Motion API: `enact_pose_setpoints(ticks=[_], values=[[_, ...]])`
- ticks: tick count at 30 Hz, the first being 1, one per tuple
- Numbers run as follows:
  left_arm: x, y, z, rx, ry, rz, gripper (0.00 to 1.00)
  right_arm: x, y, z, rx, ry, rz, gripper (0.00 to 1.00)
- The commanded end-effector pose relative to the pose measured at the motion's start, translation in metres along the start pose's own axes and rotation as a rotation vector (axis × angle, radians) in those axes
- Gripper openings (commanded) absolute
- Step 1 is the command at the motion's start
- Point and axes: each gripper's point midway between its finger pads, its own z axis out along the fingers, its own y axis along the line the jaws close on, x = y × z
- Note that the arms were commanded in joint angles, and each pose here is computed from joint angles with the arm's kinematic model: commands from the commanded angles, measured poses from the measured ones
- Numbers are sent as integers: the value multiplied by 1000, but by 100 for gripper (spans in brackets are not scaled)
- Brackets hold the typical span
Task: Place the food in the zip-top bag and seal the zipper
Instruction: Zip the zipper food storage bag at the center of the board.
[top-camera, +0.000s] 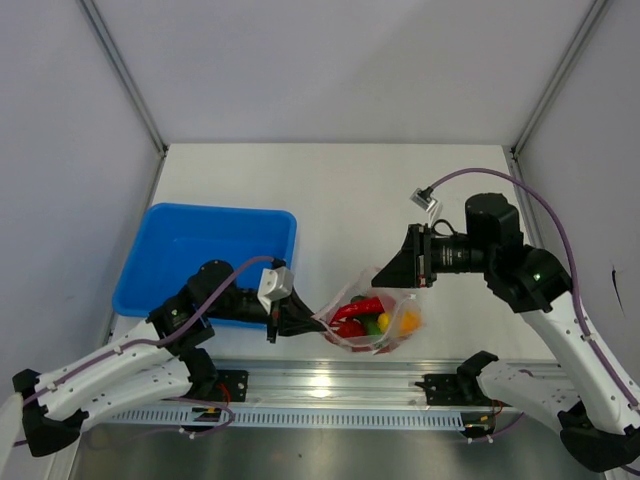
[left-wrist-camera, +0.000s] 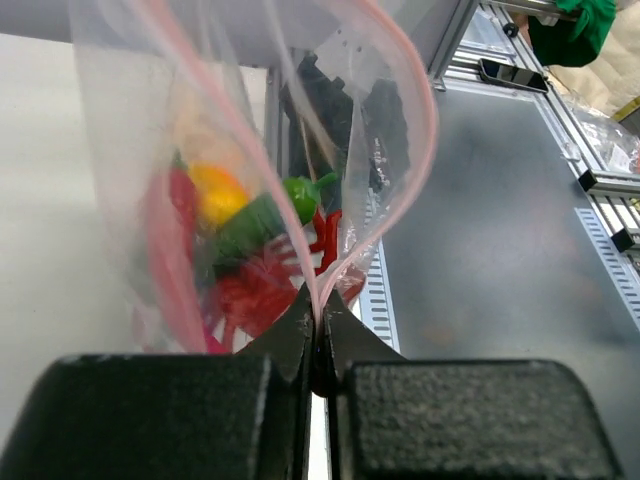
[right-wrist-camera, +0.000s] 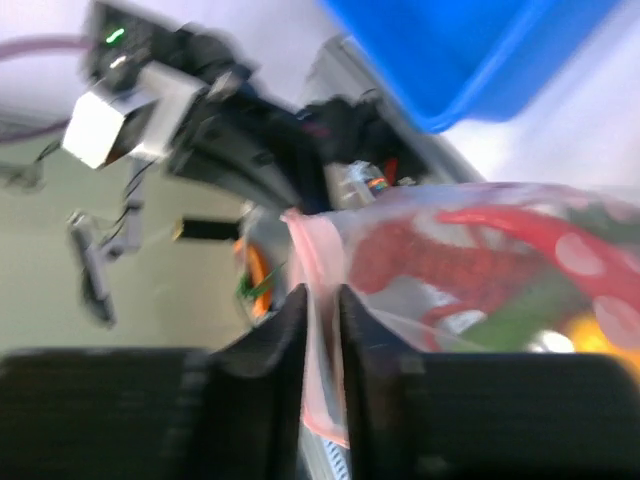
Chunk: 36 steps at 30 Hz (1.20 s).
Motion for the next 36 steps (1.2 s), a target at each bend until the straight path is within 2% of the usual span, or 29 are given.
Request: enact_pose_setpoints(ticks=[1, 3, 7, 12, 19, 25, 36], values=[[-29, -5, -8, -29, -60, 40, 0, -15, -20, -15, 176, -90, -41, 25], [-47, -8, -13, -55, -83, 3, 1, -18, -43, -18, 282, -117, -38, 35], [-60, -9, -14, -88, -111, -107, 0, -18, -67, -23, 381, -139, -63, 47], [-57, -1, -2, -107, -90, -287, 0, -17, -81, -33, 456, -165, -90, 52], [-78, 12, 11, -138, -123, -364, 1, -8, -75, -54, 469, -232, -142, 62], [-82, 16, 10, -134, -137, -380, 1, -1, -72, -61, 457, -271, -167, 62], [-72, 12, -7, -131, -142, -353, 1, 7, -67, -67, 433, -257, -265, 53]])
